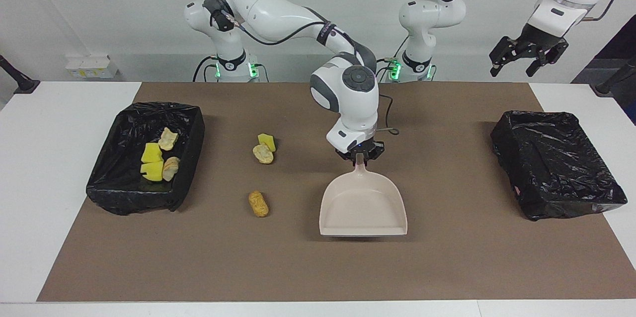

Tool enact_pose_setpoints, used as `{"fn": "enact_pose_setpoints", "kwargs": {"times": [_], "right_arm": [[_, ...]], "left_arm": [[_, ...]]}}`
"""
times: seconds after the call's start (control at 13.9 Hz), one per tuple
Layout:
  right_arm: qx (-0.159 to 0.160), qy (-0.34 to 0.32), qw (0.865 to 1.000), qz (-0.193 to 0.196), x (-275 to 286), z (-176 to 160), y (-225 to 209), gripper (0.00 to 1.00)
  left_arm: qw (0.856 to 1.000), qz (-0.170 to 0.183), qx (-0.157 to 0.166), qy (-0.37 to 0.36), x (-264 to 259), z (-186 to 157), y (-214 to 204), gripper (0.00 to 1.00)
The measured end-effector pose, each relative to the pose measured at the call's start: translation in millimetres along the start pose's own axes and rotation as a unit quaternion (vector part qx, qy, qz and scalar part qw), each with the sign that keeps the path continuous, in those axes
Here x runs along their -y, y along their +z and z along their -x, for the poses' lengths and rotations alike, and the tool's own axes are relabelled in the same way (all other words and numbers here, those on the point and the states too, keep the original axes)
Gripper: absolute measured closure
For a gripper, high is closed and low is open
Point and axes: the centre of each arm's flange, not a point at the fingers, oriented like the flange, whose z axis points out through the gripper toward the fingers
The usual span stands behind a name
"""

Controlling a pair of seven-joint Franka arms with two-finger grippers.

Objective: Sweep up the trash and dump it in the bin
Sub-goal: 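Carry the empty dustpan with the right gripper back to the table center, then lower the dustpan onto the table and release it with the right gripper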

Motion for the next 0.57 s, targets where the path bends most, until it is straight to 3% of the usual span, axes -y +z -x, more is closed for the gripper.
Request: {"fn": "enact_pose_setpoints", "kwargs": {"times": [0.5, 0.57], "right_arm": [[0.008, -0.001, 1.000, 0.000, 2.9, 3.1, 8.7, 0.66], [0.008, 0.000, 1.000, 0.000, 2.2, 2.3, 8.3, 0.59]], "left_arm": [[1.000, 0.000, 0.000, -0.001, 1.4, 0.1, 0.0, 0.00], [1.000, 0.000, 0.000, -0.001, 1.5, 0.1, 0.0, 0.00]]}}
